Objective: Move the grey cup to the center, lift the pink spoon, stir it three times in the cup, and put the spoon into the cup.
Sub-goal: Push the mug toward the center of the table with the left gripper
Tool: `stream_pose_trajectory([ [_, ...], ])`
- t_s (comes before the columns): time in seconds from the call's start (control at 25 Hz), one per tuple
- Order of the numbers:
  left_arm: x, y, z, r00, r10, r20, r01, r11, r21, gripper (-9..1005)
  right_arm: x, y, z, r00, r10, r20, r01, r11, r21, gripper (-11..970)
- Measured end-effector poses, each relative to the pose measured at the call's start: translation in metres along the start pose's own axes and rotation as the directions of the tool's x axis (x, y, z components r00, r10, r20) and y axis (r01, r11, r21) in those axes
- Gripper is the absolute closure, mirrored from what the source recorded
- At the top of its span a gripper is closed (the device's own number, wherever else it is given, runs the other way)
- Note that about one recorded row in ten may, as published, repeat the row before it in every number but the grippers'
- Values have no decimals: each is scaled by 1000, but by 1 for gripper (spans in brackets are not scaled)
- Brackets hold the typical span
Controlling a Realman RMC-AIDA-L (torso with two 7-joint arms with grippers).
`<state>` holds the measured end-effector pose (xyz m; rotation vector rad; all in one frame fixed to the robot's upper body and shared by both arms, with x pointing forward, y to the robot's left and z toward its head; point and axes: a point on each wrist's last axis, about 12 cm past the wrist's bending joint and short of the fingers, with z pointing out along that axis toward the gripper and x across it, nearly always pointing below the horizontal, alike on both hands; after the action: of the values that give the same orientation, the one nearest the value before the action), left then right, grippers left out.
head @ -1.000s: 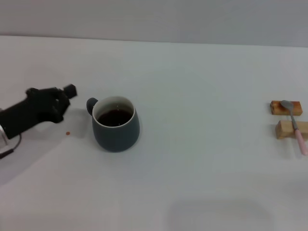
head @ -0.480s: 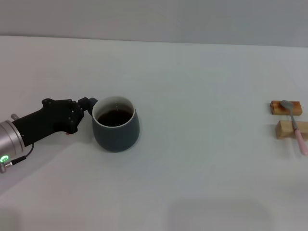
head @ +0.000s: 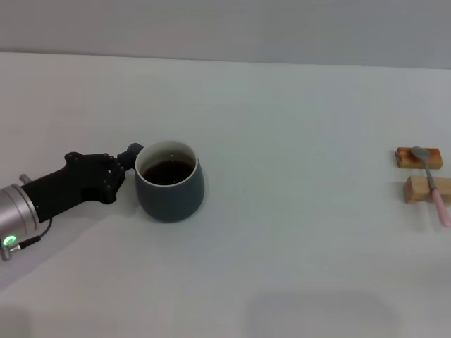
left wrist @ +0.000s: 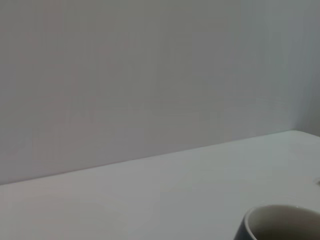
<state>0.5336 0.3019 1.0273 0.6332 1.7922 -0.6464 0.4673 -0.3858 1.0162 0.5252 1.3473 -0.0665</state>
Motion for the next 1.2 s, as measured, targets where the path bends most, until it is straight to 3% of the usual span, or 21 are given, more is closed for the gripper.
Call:
stream_pose_trajectory([
  [0.64, 7, -16, 13, 1000, -3, -5, 3, 1000, 16, 958, 1, -1, -2, 1000, 0, -4, 0, 1000, 1, 478],
  [1.2, 11, -44, 28, 1000, -20, 16, 17, 992, 125, 950, 1, -2, -3, 1000, -1, -7, 1, 1000, 5, 478],
])
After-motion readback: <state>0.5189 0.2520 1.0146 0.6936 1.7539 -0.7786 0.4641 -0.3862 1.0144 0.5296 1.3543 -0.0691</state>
